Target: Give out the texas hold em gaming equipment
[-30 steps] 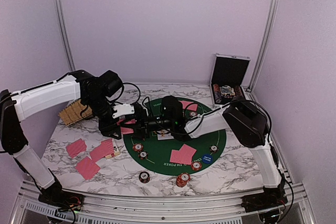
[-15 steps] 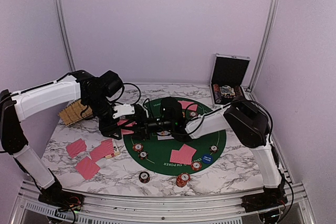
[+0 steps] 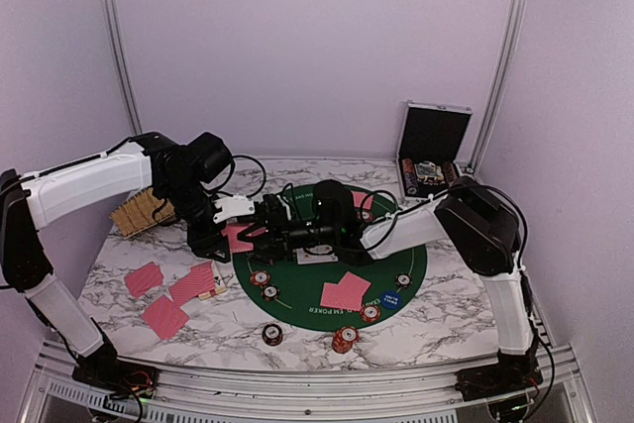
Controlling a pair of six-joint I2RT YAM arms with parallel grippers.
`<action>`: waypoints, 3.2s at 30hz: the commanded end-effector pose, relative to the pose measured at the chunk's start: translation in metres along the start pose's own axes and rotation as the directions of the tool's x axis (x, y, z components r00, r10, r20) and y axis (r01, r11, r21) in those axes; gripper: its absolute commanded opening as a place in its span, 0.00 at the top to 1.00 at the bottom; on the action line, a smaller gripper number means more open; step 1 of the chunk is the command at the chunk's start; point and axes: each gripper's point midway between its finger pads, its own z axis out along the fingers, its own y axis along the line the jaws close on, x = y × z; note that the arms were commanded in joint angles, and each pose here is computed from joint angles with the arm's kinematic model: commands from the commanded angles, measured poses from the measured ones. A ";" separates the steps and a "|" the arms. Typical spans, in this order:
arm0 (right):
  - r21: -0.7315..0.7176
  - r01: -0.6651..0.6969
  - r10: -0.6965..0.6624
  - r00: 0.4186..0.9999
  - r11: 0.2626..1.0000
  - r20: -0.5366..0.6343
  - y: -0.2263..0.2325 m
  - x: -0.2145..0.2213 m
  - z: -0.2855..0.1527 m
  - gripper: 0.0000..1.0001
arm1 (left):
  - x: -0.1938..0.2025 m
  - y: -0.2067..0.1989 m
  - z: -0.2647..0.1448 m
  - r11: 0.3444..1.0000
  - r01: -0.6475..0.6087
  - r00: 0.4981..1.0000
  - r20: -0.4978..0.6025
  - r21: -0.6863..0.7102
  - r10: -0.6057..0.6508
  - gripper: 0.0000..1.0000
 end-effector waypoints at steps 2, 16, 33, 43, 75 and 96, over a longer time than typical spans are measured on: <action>0.049 0.019 -0.021 0.999 0.999 0.038 0.001 -0.010 -0.011 0.61 | -0.008 0.000 -0.019 1.000 -0.009 0.999 0.048 -0.020 0.010 0.37; -0.011 0.037 -0.037 0.999 0.999 -0.011 0.015 0.000 0.022 0.45 | -0.008 0.001 -0.018 1.000 -0.003 0.999 0.045 -0.020 0.004 0.37; 0.074 -0.009 0.004 0.998 0.997 0.066 -0.012 -0.016 -0.008 0.48 | -0.009 0.001 -0.021 1.000 -0.005 0.999 0.052 -0.022 0.006 0.37; 0.085 0.008 -0.015 0.997 0.996 0.078 -0.007 -0.015 -0.022 0.58 | -0.011 0.002 -0.021 1.000 -0.003 0.998 0.055 -0.023 0.004 0.37; -0.005 0.068 -0.067 0.995 0.998 0.076 0.042 -0.010 -0.051 1.00 | -0.002 -0.001 -0.013 1.000 -0.001 1.000 0.023 -0.016 0.002 0.37; 0.188 0.055 -0.078 0.990 0.981 0.117 -0.009 -0.031 -0.144 1.00 | 0.003 0.000 -0.013 1.000 0.001 1.000 0.011 -0.023 -0.001 0.37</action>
